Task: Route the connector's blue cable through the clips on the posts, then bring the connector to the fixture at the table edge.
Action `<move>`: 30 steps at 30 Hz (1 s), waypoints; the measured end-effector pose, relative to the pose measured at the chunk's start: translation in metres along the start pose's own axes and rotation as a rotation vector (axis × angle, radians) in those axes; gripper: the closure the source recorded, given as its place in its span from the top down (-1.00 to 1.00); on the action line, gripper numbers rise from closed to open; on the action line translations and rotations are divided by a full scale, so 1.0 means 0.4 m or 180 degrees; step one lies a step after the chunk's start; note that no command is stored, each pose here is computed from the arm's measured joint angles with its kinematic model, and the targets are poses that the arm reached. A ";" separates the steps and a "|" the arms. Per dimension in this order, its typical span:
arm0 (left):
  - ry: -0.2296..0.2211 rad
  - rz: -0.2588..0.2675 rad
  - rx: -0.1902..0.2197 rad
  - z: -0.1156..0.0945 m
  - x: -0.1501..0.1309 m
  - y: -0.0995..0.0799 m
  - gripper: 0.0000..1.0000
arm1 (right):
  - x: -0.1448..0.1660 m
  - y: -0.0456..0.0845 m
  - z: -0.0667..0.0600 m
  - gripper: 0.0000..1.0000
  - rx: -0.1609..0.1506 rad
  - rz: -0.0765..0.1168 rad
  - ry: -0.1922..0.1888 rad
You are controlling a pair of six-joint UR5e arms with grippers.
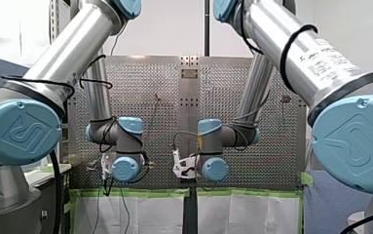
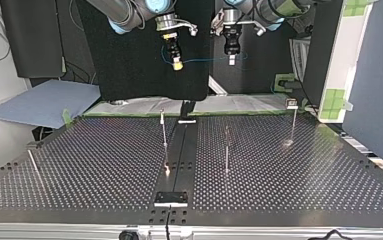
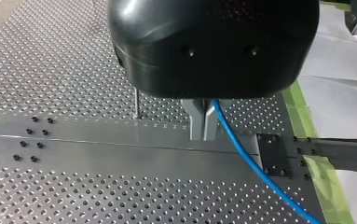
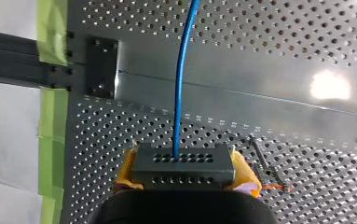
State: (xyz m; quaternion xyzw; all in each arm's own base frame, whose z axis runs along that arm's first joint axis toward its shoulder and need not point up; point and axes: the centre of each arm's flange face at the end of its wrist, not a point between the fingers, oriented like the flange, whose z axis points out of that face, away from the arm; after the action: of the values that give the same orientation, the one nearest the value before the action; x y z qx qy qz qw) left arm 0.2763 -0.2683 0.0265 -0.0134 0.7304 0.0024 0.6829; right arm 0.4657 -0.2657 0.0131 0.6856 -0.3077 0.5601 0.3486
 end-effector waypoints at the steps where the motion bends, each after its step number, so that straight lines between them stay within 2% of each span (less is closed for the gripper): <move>1: 0.0003 0.0002 0.0000 0.000 0.001 0.000 -1.00 | -0.003 0.000 0.000 -1.00 0.0001 -0.0002 -0.0006; 27: 0.0005 0.0004 0.0000 0.000 0.002 0.000 -1.00 | -0.007 0.000 -0.001 -1.00 0.0002 -0.0004 -0.0016; 30: -0.0013 0.0010 0.0002 -0.001 -0.008 -0.009 -1.00 | 0.001 -0.004 0.001 -1.00 0.0000 0.0010 -0.0003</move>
State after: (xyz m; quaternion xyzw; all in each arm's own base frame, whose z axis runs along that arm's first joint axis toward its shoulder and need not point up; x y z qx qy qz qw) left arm 0.2761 -0.2719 0.0298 -0.0121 0.7291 0.0032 0.6843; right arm 0.4673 -0.2651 0.0130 0.6854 -0.3090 0.5602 0.3477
